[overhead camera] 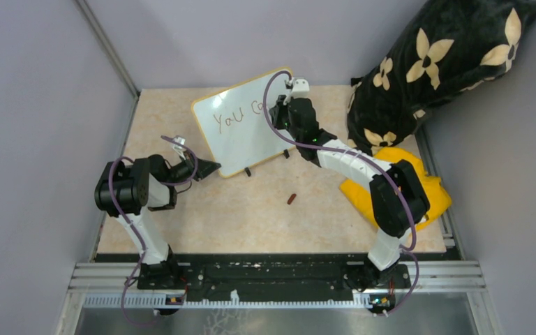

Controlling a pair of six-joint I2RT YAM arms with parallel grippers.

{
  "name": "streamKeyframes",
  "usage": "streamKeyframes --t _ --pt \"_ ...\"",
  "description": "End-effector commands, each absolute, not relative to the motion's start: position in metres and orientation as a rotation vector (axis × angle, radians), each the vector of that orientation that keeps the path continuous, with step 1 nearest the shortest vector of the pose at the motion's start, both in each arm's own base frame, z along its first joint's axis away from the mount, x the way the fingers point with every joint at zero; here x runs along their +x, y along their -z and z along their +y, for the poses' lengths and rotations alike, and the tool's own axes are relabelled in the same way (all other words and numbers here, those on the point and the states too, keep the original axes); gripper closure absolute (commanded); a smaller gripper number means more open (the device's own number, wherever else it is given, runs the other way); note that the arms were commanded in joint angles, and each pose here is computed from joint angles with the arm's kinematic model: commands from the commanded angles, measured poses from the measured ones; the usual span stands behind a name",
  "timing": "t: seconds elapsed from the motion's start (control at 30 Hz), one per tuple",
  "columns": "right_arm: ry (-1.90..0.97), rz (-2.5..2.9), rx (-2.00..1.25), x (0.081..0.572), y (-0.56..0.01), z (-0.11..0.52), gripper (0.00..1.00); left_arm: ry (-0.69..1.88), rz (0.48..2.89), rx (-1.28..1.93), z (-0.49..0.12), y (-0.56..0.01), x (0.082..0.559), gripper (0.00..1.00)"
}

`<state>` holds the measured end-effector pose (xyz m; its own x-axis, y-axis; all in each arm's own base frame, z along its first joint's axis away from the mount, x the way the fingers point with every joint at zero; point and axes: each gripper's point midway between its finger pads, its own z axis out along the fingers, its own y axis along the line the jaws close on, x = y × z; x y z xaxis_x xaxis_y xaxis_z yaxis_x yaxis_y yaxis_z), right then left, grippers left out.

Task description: Write a sentence on the whiteboard

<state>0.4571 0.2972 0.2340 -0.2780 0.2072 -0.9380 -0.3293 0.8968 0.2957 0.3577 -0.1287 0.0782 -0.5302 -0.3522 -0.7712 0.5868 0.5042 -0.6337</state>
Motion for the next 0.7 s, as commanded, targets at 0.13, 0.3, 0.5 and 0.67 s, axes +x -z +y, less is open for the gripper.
streamKeyframes --t 0.13,0.3,0.5,0.67 --pt "-0.542 1.708 -0.064 0.465 -0.262 0.295 1.00 1.200 1.782 0.189 -0.130 -0.078 0.359 1.00" --pt "-0.540 1.721 -0.056 0.460 -0.255 0.291 1.00 1.200 1.781 0.190 -0.130 -0.078 0.359 1.00" --pt "-0.526 1.734 -0.050 0.457 -0.250 0.286 1.00 1.201 1.783 0.188 -0.130 -0.078 0.359 1.00" --pt "-0.521 1.734 -0.049 0.456 -0.250 0.285 1.00 1.199 1.781 0.190 -0.130 -0.078 0.359 1.00"
